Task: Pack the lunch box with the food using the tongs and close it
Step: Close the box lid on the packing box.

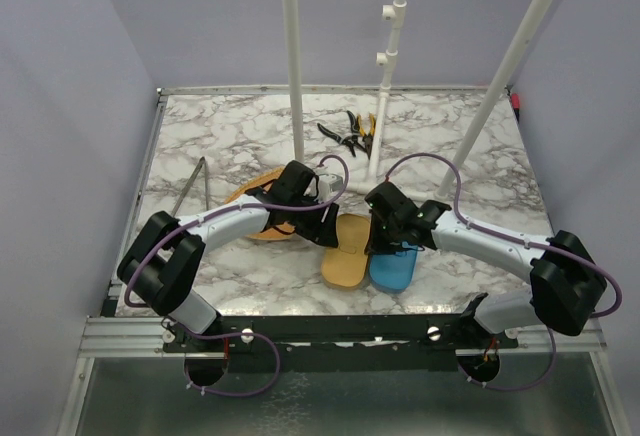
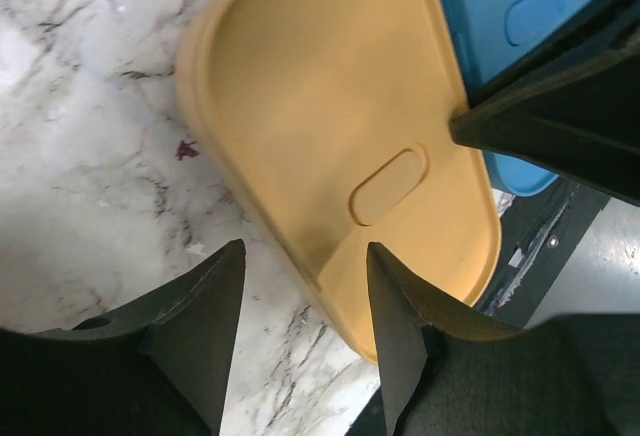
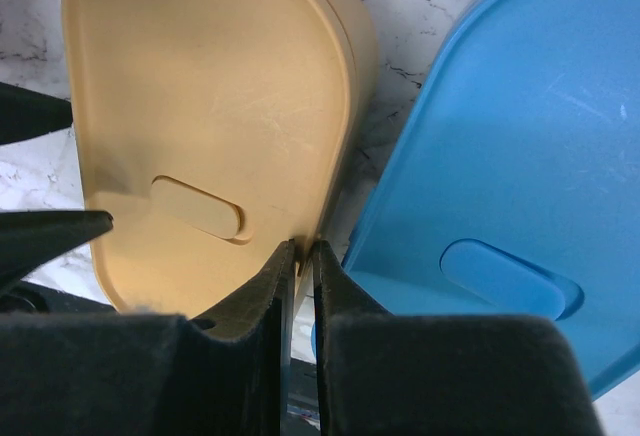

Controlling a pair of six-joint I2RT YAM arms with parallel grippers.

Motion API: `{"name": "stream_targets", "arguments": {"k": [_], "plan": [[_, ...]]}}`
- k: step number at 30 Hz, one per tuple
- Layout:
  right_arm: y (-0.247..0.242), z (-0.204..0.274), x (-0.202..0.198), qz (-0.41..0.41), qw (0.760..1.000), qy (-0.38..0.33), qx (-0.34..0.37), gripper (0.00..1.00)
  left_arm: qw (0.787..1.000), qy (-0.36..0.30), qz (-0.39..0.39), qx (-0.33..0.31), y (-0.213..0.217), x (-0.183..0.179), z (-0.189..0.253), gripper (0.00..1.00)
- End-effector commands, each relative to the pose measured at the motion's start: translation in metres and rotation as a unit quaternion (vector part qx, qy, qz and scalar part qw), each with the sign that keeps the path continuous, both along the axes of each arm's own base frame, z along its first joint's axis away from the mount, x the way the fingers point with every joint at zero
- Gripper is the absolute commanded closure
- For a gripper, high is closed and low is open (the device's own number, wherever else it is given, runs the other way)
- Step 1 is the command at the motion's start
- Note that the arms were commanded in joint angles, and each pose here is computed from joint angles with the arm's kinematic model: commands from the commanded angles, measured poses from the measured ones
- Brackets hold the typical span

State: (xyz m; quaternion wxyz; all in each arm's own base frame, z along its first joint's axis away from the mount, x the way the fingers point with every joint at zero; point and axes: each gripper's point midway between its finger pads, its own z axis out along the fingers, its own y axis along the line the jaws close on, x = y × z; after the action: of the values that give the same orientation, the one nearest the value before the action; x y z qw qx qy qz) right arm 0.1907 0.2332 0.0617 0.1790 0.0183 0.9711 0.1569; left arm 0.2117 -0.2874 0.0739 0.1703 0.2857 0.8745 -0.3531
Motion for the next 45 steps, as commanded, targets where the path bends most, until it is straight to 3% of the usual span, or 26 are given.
{"name": "stream_targets", "arguments": {"k": [1, 19, 31, 40, 45], "plan": [[-0.006, -0.011, 0.003, -0.005, 0.999, -0.002, -0.032, 0.88, 1.0, 0.006, 0.016, 0.018, 0.009, 0.005, -0.01, 0.47], [-0.02, -0.037, -0.01, -0.006, 0.996, 0.02, -0.087, 0.97, 0.996, -0.006, 0.041, 0.081, 0.015, 0.003, -0.026, 0.49], [-0.025, -0.037, -0.009, -0.012, 0.993, 0.009, -0.115, 0.98, 0.986, -0.031, 0.082, 0.144, 0.009, -0.021, -0.047, 0.53], [-0.028, -0.033, -0.008, -0.027, 0.993, -0.005, -0.113, 0.99, 0.981, -0.029, 0.147, 0.122, 0.013, -0.041, -0.059, 0.57], [-0.028, -0.024, -0.006, -0.03, 0.994, -0.019, -0.107, 0.99, 0.977, -0.047, 0.183, 0.098, 0.016, -0.036, -0.046, 0.57]]}}
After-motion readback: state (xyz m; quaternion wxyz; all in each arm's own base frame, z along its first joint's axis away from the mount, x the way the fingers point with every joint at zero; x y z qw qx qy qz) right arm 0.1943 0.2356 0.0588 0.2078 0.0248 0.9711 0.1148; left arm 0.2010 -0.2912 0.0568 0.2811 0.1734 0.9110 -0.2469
